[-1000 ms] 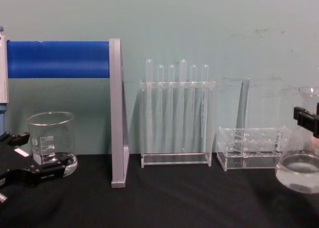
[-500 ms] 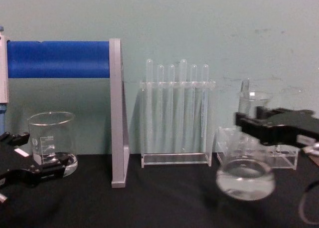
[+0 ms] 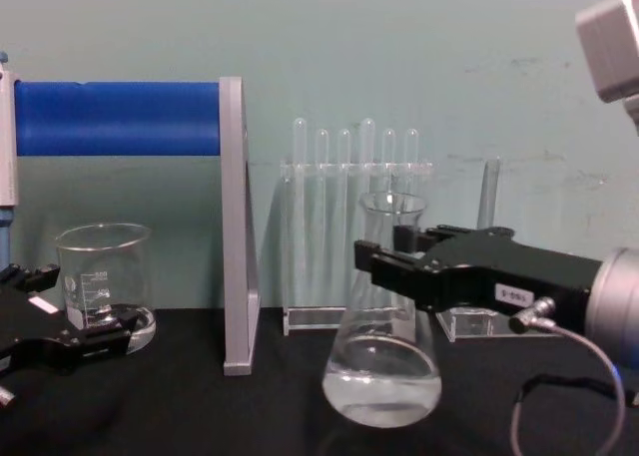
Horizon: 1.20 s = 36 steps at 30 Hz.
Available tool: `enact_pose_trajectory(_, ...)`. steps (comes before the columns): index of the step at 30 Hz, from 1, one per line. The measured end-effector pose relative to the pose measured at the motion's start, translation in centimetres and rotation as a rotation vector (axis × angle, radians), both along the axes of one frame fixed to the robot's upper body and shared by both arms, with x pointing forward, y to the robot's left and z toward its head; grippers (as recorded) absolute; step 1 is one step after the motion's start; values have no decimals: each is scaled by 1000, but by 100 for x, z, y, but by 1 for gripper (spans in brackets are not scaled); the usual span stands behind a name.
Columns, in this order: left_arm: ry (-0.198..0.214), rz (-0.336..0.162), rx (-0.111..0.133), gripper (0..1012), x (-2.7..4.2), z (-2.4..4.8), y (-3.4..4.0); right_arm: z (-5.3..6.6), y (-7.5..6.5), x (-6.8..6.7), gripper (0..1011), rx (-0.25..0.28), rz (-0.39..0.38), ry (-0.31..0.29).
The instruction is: Grasp the erlenmeyer flask with one hand, shake it three times, then place it back.
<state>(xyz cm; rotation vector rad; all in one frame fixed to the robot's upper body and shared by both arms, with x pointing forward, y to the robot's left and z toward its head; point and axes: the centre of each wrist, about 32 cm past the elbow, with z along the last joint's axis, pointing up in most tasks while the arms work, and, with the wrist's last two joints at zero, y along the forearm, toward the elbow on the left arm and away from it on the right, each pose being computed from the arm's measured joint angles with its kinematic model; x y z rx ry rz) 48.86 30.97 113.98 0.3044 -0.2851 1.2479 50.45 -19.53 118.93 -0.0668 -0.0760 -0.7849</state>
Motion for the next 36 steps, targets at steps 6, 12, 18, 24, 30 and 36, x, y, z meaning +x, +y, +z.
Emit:
enact_pose_trajectory(6, 0, 0, 0, 1001, 0, 0, 0, 6, 22, 18, 457, 5, 10, -1)
enact_pose_trajectory(12, 0, 0, 0, 1001, 0, 0, 0, 13, -64, 34, 457, 13, -70, -7)
enact_pose_trajectory(18, 0, 0, 0, 1001, 0, 0, 0, 14, -237, 21, 457, 25, -213, -16)
enact_pose_trajectory(24, 0, 0, 0, 1001, 0, 0, 0, 13, -408, -16, 457, 29, -354, -18)
enact_pose_trajectory(30, 0, 0, 0, 1001, 0, 0, 0, 12, -596, -94, 457, 29, -504, -15)
enact_pose_trajectory(36, 0, 0, 0, 1001, 0, 0, 0, 5, -657, -137, 456, 27, -550, -12)
